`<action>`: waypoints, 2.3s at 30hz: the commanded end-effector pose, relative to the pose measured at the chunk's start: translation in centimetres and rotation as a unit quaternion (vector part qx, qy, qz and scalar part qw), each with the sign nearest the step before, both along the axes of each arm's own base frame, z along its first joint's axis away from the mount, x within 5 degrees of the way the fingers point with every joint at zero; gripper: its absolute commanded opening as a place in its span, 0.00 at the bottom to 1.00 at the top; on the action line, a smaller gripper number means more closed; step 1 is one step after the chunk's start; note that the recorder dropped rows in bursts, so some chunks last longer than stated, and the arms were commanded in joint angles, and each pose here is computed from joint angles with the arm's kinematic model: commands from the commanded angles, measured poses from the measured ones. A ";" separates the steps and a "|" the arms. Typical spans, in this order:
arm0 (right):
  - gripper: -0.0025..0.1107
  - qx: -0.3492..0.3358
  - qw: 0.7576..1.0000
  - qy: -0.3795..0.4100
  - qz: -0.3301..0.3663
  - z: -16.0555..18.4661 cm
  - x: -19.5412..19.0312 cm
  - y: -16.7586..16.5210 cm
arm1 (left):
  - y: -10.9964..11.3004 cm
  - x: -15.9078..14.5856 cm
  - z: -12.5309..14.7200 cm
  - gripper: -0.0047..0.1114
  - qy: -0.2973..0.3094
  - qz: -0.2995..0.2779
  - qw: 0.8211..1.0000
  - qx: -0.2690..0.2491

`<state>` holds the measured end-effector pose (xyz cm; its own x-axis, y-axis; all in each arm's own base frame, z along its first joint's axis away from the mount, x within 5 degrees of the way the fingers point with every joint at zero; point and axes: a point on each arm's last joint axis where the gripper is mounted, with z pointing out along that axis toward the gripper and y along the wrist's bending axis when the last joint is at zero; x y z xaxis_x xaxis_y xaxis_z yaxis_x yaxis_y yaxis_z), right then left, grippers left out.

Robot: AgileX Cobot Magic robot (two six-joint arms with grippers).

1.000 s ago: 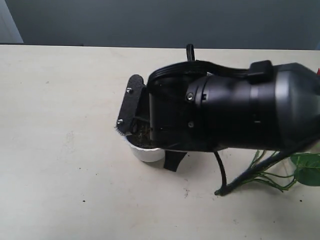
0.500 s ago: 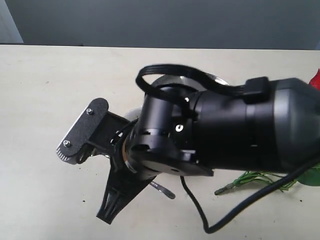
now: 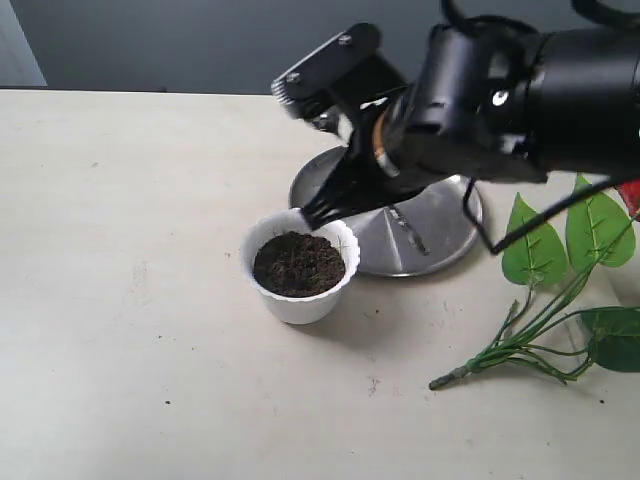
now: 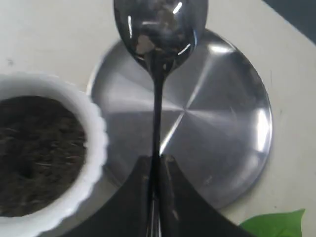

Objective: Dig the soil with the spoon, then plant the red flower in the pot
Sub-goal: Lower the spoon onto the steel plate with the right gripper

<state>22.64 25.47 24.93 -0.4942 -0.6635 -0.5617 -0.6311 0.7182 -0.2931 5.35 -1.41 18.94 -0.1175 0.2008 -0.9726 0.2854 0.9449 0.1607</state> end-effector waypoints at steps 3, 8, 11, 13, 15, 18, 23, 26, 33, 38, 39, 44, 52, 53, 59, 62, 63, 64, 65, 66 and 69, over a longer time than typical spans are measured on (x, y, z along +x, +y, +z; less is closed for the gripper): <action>0.02 -0.008 0.997 0.073 -0.009 -3.7 5.1 -3.5 | -0.1 0.0 0.2 0.04 -0.006 -0.003 1.000 -0.008; 0.02 -0.020 0.996 0.084 -0.016 -6.6 7.2 -4.3 | -0.1 0.0 0.2 0.04 -0.006 -0.003 1.000 -0.007; 0.02 -0.009 0.996 0.086 -0.019 -7.8 7.9 -4.3 | -0.1 0.0 0.2 0.04 -0.006 -0.003 1.000 -0.007; 0.02 -0.005 0.996 0.084 -0.014 -8.5 8.1 -4.0 | -0.1 0.0 0.2 0.04 -0.006 -0.003 1.000 -0.007; 0.02 -0.002 0.997 0.082 -0.012 -9.0 8.4 -3.7 | -0.1 0.0 0.2 0.04 -0.006 -0.003 1.000 -0.007; 0.02 -0.006 0.996 0.086 -0.015 -9.4 9.2 -3.2 | -0.1 0.0 0.2 0.04 -0.006 -0.003 1.000 -0.007; 0.02 -0.016 0.994 0.106 -0.033 -9.9 10.4 -2.4 | -0.1 0.0 0.2 0.04 -0.006 -0.003 1.000 -0.007; 0.02 -0.020 0.993 0.113 -0.038 -10.2 10.9 -2.1 | -0.1 0.0 0.2 0.04 -0.006 -0.003 1.000 -0.007; 0.02 -0.038 0.988 0.139 -0.048 -11.9 11.3 -1.9 | -0.1 0.0 0.2 0.04 -0.006 -0.003 1.000 -0.007; 0.02 -0.043 0.988 0.143 -0.050 -12.3 11.3 -1.9 | -0.1 0.0 0.2 0.04 -0.006 -0.003 1.000 -0.007; 0.02 -0.043 0.988 0.143 -0.050 -12.3 11.3 -1.9 | -0.1 0.0 0.2 0.04 -0.006 -0.003 1.000 -0.007; 0.02 -0.040 0.988 0.140 -0.049 -12.1 11.3 -1.8 | -0.1 0.0 0.2 0.04 -0.006 -0.003 1.000 -0.007; 0.02 -0.018 0.992 0.114 -0.045 -9.9 11.4 -1.8 | -0.1 0.0 0.2 0.04 -0.006 -0.003 1.000 -0.007; 0.02 -0.018 0.992 0.114 -0.046 -9.7 11.3 -1.8 | -0.1 0.0 0.2 0.04 -0.006 -0.003 1.000 -0.007; 0.02 -0.020 0.992 0.119 -0.048 -9.8 11.3 -1.9 | -0.1 0.0 0.2 0.04 -0.006 -0.003 1.000 -0.007; 0.02 -0.020 0.992 0.119 -0.048 -9.8 11.3 -1.9 | -0.1 0.0 0.2 0.04 -0.006 -0.003 1.000 -0.007; 0.02 -0.021 0.992 0.116 -0.047 -9.8 11.3 -1.9 | -0.1 0.0 0.2 0.04 -0.006 -0.003 1.000 -0.007; 0.02 -0.021 0.992 0.116 -0.047 -9.8 11.3 -1.9 | -0.1 0.0 0.2 0.04 -0.006 -0.003 1.000 -0.007; 0.02 -0.020 0.992 0.116 -0.046 -9.8 11.3 -1.9 | -0.1 0.0 0.2 0.04 -0.006 -0.003 1.000 -0.007; 0.02 -0.020 0.992 0.116 -0.046 -9.8 11.3 -1.9 | -0.1 0.0 0.2 0.04 -0.006 -0.003 1.000 -0.007; 0.02 -0.020 0.992 0.115 -0.046 -9.8 11.3 -1.8 | -0.1 0.0 0.2 0.04 -0.006 -0.003 1.000 -0.007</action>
<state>33.71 23.76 14.70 -0.6734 -0.6312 -0.3850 -0.6194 0.7659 -0.1724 5.35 -1.41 18.94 -0.1175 0.2008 -0.9726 0.2854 0.9449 0.1607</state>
